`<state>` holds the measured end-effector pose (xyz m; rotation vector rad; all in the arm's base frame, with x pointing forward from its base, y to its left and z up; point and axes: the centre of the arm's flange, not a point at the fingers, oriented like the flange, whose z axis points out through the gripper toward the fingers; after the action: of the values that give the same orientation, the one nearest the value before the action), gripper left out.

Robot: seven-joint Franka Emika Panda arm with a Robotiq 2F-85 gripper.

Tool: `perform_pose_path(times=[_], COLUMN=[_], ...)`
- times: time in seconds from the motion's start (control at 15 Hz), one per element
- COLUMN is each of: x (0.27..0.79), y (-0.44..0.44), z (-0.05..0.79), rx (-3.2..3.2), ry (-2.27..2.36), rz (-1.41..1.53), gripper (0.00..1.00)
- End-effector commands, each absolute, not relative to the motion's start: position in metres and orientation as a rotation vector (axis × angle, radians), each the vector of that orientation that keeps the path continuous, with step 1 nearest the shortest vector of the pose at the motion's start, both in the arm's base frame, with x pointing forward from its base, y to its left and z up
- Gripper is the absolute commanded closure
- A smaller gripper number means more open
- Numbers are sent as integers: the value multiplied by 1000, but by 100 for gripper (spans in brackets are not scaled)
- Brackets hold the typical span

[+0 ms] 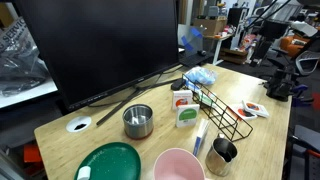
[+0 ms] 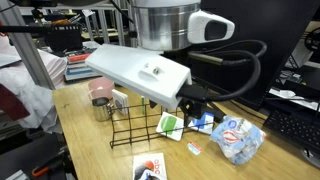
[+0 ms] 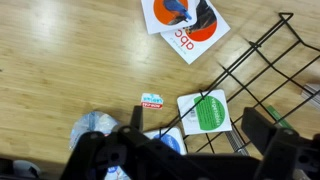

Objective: Take the book in the middle and put it in the black rack

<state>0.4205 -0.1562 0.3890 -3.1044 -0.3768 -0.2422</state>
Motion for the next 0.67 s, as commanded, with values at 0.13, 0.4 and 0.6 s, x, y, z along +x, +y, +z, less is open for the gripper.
perform_pose_path(times=[0.13, 0.4, 0.6], x=[421, 430, 445], y=[-154, -144, -127], z=[389, 396, 408], rx=[-3105, -3121, -3142], ry=[-384, -421, -486], rz=[-234, -265, -311], gripper=[0, 0, 0])
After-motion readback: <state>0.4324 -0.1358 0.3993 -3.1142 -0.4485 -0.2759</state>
